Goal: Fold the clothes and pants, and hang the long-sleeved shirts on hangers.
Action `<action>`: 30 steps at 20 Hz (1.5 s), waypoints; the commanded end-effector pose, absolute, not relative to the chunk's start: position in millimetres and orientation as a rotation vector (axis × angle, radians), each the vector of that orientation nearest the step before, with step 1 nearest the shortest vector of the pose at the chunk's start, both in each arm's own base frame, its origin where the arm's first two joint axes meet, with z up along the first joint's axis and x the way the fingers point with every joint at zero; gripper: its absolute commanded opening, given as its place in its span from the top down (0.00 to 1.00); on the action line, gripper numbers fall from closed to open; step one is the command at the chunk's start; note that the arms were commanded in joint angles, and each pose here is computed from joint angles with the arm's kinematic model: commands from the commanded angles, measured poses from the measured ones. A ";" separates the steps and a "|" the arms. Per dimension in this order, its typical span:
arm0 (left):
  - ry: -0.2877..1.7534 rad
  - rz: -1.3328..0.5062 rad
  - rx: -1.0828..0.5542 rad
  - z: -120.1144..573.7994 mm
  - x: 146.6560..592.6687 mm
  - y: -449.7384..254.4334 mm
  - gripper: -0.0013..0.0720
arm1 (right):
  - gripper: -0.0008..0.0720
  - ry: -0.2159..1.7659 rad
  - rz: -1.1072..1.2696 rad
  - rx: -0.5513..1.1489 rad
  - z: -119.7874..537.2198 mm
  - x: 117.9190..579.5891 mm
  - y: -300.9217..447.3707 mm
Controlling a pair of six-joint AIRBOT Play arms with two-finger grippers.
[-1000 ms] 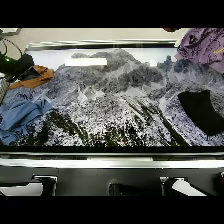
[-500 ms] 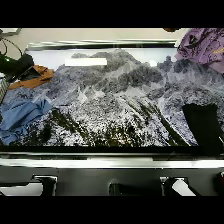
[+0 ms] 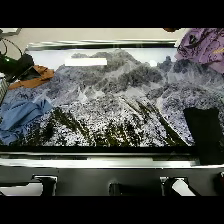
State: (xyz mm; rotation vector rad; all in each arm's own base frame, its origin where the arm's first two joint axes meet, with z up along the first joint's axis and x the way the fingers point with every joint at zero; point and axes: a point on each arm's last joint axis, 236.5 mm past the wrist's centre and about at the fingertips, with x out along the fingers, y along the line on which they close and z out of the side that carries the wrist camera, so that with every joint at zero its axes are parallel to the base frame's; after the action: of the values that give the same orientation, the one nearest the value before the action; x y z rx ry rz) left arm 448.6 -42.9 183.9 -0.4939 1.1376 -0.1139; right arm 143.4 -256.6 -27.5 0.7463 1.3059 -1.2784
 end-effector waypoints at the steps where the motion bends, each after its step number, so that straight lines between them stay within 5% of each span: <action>1: 1.137 -0.113 -0.493 183.8 448.8 -42.9 0.96 | 0.25 1.166 -1.196 0.746 -3.6 181.8 -273.4; 5: 1.137 -0.100 -0.482 182.7 448.8 -39.2 0.96 | 0.58 0.750 -0.679 0.665 95.4 351.5 -248.3; 9: 1.118 -0.075 -0.391 184.0 446.9 -24.7 0.96 | 0.95 0.826 -0.221 0.384 109.9 435.0 -77.7; 13: 1.078 -0.062 -0.207 187.8 425.3 -12.8 0.97 | 0.95 0.945 0.091 0.212 93.2 428.4 72.6; 17: 1.033 -0.080 -0.189 155.3 385.0 -25.7 0.96 | 0.95 1.013 0.255 0.116 86.6 398.2 146.7; 30: 1.075 -0.052 -0.189 130.6 356.2 -21.5 0.96 | 0.95 1.039 0.260 0.065 81.9 390.3 149.5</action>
State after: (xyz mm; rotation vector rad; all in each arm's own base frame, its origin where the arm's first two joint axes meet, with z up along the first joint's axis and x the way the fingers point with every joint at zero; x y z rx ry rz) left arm 357.3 -21.7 131.7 -0.1901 1.0735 -0.0538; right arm 390.7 149.5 82.2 0.0710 1.0363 0.2606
